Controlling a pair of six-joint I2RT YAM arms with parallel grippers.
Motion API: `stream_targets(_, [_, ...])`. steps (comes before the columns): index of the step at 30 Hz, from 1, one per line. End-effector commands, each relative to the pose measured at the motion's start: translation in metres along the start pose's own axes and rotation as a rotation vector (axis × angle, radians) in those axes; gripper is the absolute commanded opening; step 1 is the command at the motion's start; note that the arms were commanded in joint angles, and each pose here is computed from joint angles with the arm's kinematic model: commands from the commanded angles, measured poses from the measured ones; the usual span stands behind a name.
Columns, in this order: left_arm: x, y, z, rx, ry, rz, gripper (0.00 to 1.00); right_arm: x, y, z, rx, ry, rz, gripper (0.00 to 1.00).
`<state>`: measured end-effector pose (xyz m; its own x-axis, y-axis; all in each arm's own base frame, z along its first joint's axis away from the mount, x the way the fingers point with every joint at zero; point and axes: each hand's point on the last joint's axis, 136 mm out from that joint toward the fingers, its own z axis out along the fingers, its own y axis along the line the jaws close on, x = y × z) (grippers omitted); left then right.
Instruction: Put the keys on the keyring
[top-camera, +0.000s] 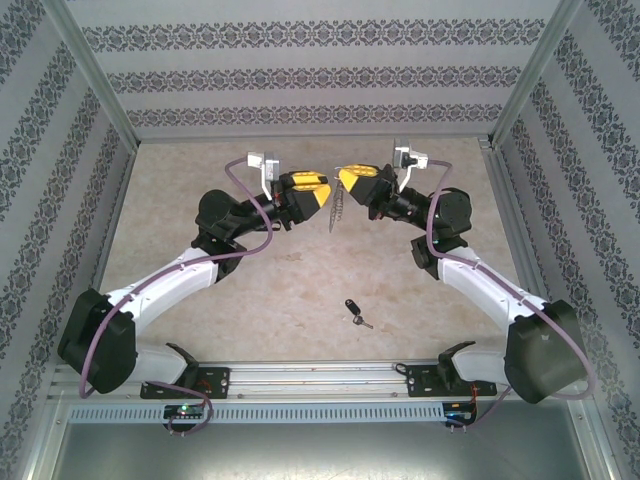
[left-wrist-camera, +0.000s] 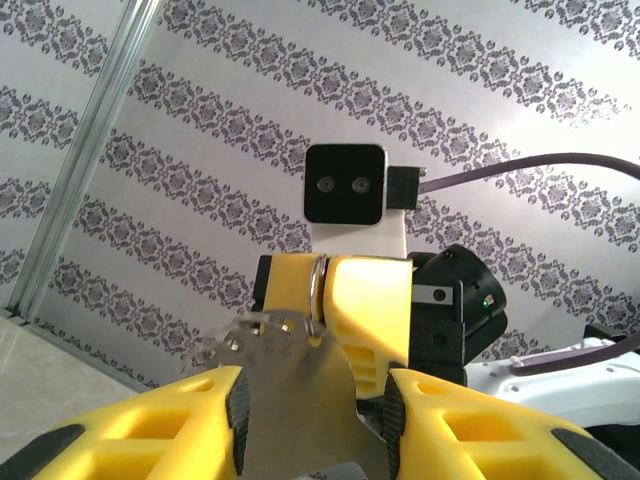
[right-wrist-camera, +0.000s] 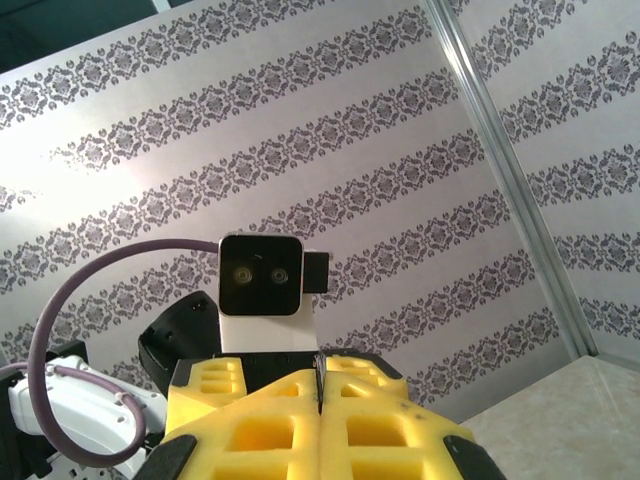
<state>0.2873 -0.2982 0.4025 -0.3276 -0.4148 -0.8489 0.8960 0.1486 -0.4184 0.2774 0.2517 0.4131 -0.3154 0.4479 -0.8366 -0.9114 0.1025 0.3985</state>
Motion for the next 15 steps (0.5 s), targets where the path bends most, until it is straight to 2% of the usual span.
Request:
stream_targets(1, [-0.014,-0.017,0.007,0.073,-0.037,0.021,0.42,-0.016,0.022,0.007,-0.076,-0.042,-0.056,0.0])
stream_targets(15, [-0.016,-0.021,0.013,0.095,-0.043,0.023,0.39,-0.004,0.021,0.01,-0.087,0.001,-0.041,0.0])
